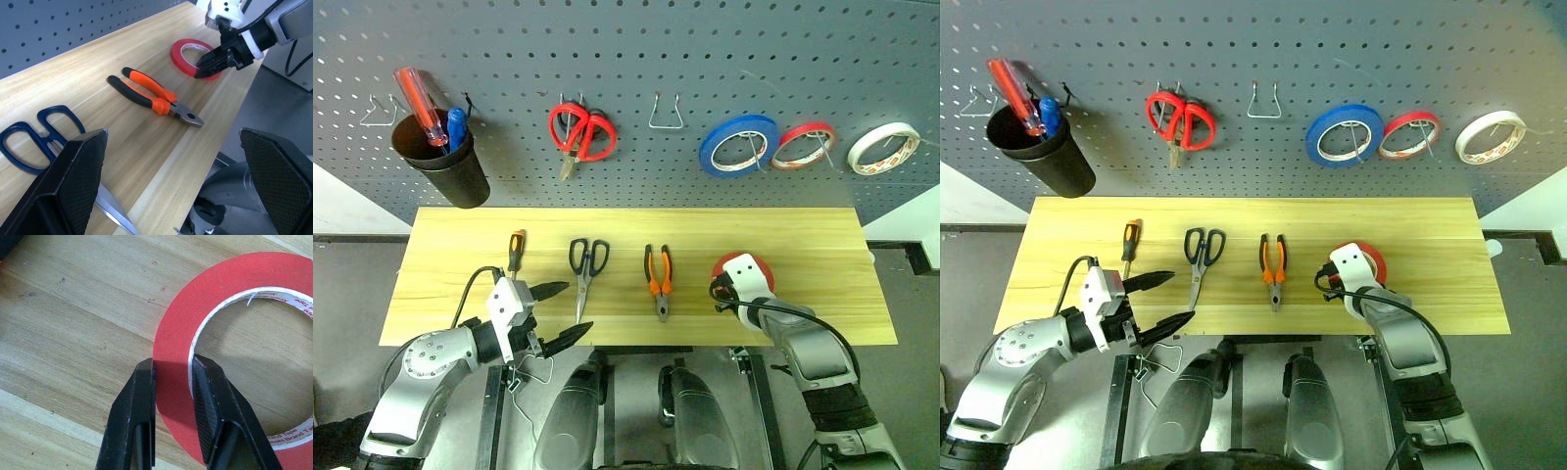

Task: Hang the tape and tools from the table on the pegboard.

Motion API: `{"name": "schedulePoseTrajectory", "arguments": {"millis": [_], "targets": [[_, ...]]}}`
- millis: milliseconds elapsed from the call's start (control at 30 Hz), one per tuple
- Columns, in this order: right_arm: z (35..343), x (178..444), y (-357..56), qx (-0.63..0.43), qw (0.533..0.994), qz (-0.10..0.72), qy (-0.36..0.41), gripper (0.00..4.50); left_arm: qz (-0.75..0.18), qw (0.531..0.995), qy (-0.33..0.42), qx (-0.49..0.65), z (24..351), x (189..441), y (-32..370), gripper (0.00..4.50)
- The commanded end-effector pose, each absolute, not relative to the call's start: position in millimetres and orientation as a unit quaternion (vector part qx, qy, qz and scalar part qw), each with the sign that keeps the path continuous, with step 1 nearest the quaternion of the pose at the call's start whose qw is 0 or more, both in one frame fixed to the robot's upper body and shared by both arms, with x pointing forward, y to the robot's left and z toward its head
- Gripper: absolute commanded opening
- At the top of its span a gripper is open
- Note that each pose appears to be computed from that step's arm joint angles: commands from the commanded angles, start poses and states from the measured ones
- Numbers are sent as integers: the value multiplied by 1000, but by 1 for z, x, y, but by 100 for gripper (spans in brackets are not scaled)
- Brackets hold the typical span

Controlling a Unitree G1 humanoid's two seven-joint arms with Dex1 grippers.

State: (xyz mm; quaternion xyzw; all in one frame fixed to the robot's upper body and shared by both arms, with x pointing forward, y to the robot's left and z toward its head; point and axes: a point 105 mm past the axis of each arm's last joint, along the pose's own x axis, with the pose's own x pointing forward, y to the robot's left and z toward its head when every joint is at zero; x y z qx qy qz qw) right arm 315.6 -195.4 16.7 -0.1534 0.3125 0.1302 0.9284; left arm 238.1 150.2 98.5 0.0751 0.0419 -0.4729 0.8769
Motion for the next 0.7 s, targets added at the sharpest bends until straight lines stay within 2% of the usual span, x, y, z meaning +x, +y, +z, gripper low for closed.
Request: {"name": "schedulePoseTrajectory", "arguments": {"millis": [33,700], "targets": [[-8,301,-210,-153,912,110,364,68,-485,871,29,80,101,233,147,450],[-2,304,-215,-152,916,107,356,68,-489,868,21,80,97,232,147,450]]}}
